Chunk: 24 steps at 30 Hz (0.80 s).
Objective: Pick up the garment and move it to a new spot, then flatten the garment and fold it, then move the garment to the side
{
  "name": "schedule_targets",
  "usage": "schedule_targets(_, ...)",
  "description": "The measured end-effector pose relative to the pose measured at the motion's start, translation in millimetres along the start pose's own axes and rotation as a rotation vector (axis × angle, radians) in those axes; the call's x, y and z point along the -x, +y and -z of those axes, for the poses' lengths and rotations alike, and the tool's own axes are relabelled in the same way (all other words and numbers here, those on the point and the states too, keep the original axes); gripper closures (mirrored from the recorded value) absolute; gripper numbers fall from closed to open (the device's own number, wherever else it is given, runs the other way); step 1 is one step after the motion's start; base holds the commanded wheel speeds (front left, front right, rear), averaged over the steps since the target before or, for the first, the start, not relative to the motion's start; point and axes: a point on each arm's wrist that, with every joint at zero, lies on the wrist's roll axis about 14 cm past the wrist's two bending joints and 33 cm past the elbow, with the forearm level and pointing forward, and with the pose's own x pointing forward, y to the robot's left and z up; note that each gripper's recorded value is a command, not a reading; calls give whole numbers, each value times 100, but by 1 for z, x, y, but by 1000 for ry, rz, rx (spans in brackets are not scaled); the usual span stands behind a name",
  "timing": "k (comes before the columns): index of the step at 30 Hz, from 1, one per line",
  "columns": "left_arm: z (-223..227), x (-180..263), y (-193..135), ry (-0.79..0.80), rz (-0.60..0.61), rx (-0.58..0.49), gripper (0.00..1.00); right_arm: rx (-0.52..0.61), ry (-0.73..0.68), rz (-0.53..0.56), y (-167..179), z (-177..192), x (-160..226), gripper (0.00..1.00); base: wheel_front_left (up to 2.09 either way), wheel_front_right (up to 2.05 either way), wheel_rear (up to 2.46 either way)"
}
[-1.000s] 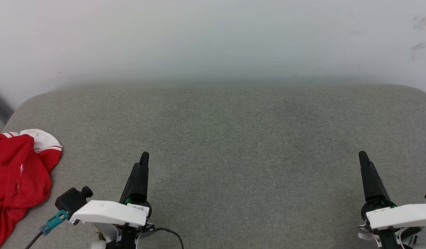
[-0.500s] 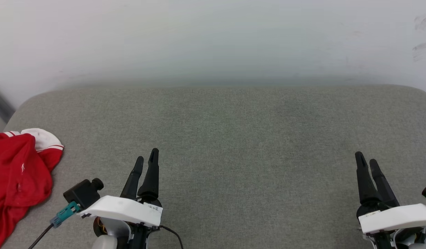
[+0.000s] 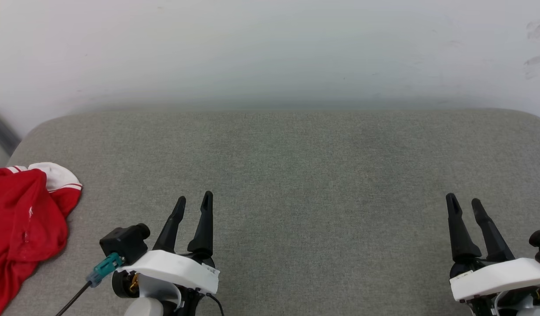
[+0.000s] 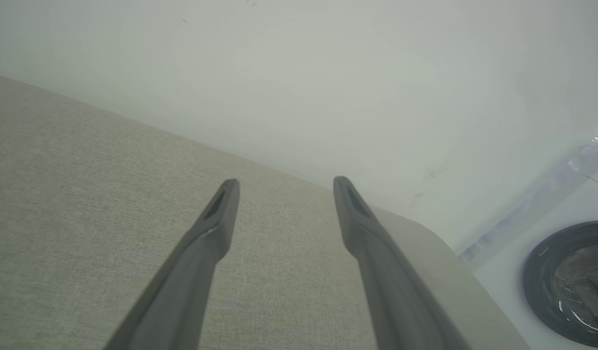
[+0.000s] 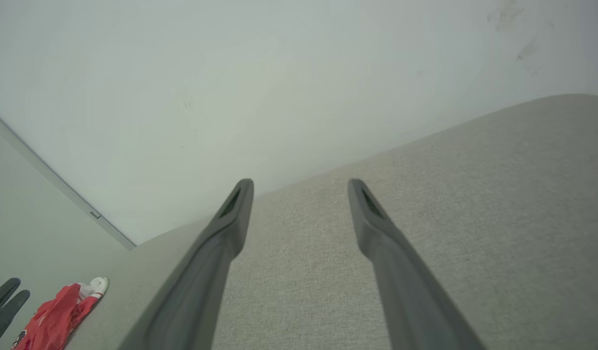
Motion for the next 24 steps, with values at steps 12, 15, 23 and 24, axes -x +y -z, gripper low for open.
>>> schedule_targets(12, -3, 1, 6, -14, -20, -199, 0, 142, 16, -30, 8, 1, 1, 0, 0, 0, 0)
schedule_targets(15, -3, 1, 7, -16, -23, -234, 0, 156, 16, -38, 10, 1, 1, 0, 0, 0, 0)
schedule_targets(23, -4, 3, 10, -25, -28, -308, 0, 225, 23, -53, 14, 2, 1, 0, 0, 0, 0)
schedule_targets(24, -4, 3, 11, -24, -29, -316, 0, 233, 24, -54, 14, 2, 1, 0, 0, 0, 0)
